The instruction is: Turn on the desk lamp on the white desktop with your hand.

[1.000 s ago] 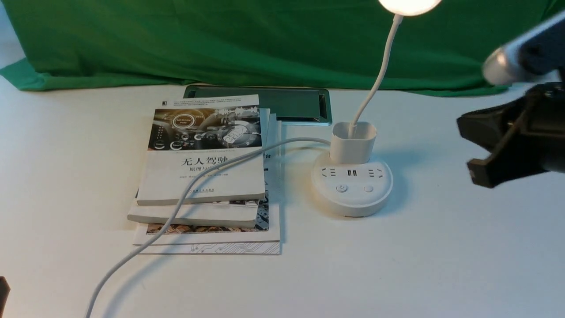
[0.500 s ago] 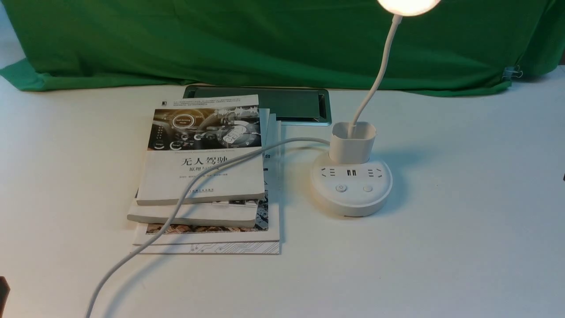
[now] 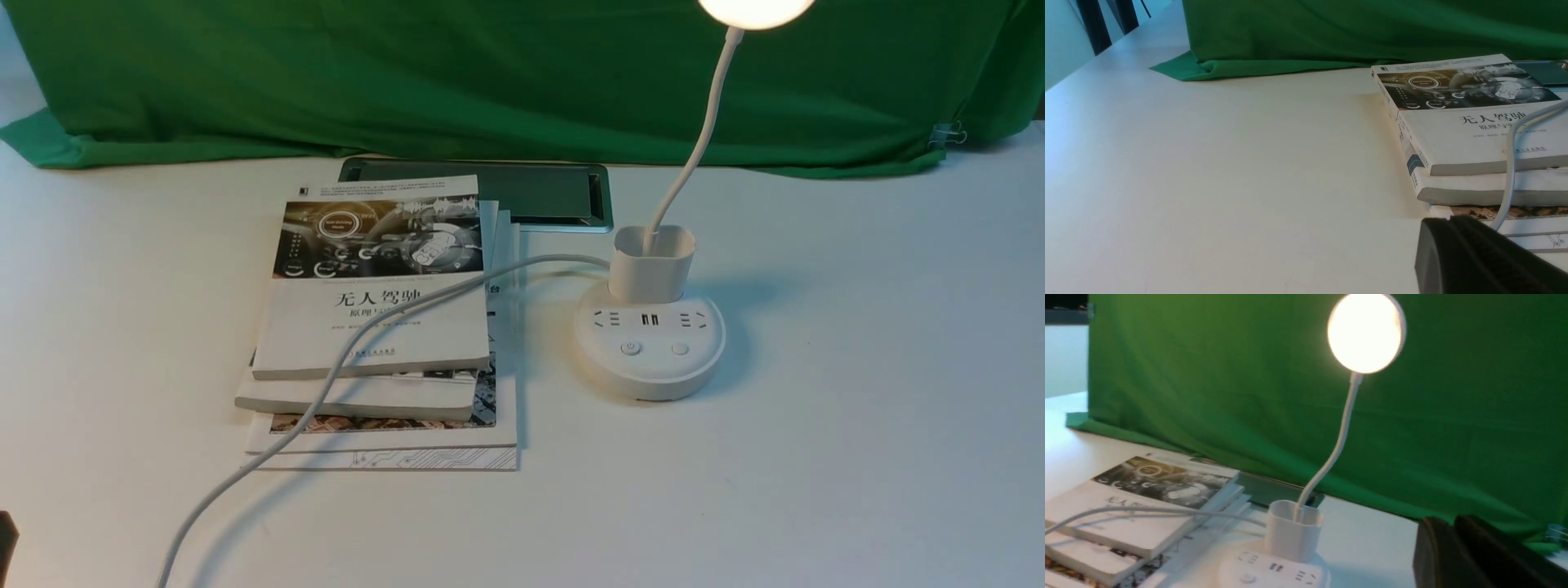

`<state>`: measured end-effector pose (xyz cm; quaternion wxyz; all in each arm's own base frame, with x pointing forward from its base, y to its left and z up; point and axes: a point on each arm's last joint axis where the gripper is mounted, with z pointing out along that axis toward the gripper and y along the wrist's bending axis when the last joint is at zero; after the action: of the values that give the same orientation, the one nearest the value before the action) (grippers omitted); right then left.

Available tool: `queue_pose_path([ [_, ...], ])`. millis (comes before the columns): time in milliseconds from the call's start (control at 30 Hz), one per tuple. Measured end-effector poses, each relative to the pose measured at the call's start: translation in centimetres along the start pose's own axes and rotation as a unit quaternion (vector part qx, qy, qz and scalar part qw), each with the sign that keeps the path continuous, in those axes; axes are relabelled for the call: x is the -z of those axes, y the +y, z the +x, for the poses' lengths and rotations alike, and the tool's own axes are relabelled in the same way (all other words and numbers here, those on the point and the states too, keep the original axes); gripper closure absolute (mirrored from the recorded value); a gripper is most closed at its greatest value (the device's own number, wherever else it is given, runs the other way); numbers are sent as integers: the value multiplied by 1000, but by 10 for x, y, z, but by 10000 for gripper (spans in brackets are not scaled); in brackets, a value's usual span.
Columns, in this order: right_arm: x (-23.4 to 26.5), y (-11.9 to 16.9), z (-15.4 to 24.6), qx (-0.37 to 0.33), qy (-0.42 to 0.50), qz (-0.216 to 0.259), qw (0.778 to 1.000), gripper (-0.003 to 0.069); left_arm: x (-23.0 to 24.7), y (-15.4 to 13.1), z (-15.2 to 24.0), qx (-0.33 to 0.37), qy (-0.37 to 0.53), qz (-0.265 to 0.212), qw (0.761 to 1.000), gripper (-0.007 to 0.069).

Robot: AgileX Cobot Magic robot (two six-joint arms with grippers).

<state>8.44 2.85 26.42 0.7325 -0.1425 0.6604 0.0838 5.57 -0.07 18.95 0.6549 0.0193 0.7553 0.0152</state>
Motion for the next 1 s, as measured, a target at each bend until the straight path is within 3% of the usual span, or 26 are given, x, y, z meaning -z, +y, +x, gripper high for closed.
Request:
queue_pose_path([
  [100, 9, -6, 18, -12, 7, 45, 999, 545, 0, 0, 0, 0, 0, 0, 1000, 604],
  [200, 22, -15, 48, -42, 30, 129, 990, 533, 0, 0, 0, 0, 0, 0, 1000, 604],
  [333, 32, -19, 56, -49, 50, 185, 980, 522, 0, 0, 0, 0, 0, 0, 1000, 604],
  [667, 43, -14, 71, -84, 109, 184, 973, 500, 0, 0, 0, 0, 0, 0, 1000, 604],
  [1000, 43, -14, 72, -89, 113, 185, 972, 469, 0, 0, 0, 0, 0, 0, 1000, 604],
])
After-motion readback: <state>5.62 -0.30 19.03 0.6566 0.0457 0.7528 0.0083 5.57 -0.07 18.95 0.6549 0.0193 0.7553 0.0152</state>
